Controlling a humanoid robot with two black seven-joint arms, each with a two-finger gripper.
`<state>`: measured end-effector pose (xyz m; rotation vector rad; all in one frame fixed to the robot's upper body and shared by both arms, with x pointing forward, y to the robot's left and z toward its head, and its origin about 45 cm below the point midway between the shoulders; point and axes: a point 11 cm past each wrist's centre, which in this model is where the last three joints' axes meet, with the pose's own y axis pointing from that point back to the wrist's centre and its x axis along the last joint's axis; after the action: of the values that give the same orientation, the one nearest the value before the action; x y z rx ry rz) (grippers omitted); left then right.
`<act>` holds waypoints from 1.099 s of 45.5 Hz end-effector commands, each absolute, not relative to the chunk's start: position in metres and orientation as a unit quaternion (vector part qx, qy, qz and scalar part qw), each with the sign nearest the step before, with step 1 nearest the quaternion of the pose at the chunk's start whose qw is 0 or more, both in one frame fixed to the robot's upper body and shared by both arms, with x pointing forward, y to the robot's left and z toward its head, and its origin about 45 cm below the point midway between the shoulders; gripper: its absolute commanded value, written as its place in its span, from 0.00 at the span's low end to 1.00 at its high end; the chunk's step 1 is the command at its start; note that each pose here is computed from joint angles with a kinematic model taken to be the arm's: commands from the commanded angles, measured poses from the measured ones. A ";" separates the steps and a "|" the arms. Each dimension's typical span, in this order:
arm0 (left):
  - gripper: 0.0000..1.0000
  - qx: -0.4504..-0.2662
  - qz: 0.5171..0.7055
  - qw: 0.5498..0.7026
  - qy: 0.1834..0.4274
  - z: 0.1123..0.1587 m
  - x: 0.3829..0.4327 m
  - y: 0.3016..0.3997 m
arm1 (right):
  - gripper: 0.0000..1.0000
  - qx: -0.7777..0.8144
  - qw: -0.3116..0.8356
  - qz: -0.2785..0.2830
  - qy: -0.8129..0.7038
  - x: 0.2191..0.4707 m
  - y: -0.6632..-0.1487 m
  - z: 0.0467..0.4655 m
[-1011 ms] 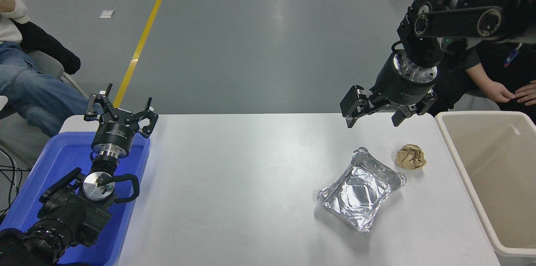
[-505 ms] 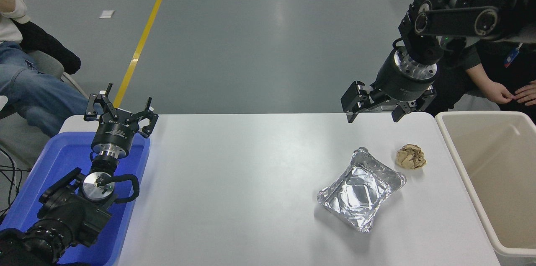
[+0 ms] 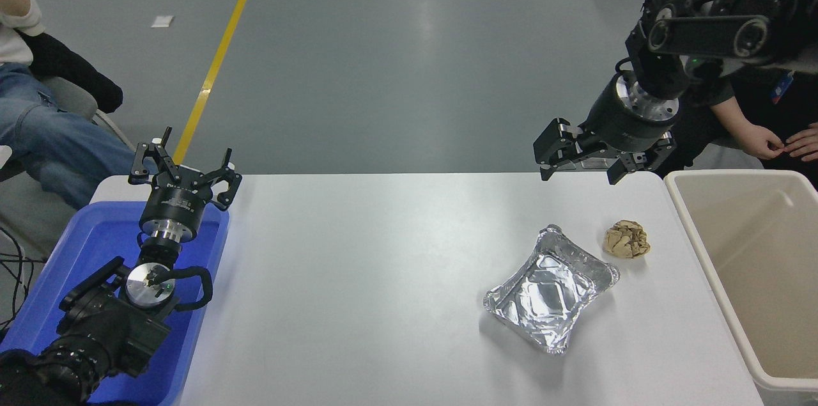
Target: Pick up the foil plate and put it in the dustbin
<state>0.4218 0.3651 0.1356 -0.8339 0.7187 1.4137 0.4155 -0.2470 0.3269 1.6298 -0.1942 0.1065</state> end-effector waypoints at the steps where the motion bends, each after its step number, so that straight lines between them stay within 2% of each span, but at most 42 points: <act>1: 0.99 -0.364 0.615 0.625 0.313 0.1359 0.4223 0.3644 | 1.00 0.715 0.691 0.036 -0.102 0.414 -0.272 0.330; 20: 0.99 -0.363 0.616 0.625 0.313 0.1354 0.4217 0.3652 | 1.00 0.718 0.692 -0.027 -0.075 0.384 -0.292 0.293; 27: 0.99 -0.363 0.616 0.625 0.313 0.1354 0.4217 0.3652 | 1.00 0.709 0.688 0.006 -0.156 0.397 -0.308 0.276; 33: 0.99 -0.364 0.616 0.625 0.313 0.1355 0.4217 0.3654 | 1.00 0.697 0.684 0.017 -0.214 0.399 -0.321 0.252; 44: 0.99 -0.363 0.616 0.625 0.314 0.1351 0.4217 0.3644 | 1.00 0.701 0.648 -0.073 -0.288 0.380 -0.338 0.216; 50: 0.99 -0.363 0.616 0.625 0.314 0.1351 0.4217 0.3644 | 1.00 0.695 0.643 -0.109 -0.301 0.360 -0.344 0.196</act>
<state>0.4218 0.3650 0.1355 -0.8334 0.7187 1.4135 0.3862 -0.3279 0.2303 1.6019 -0.5647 -0.1040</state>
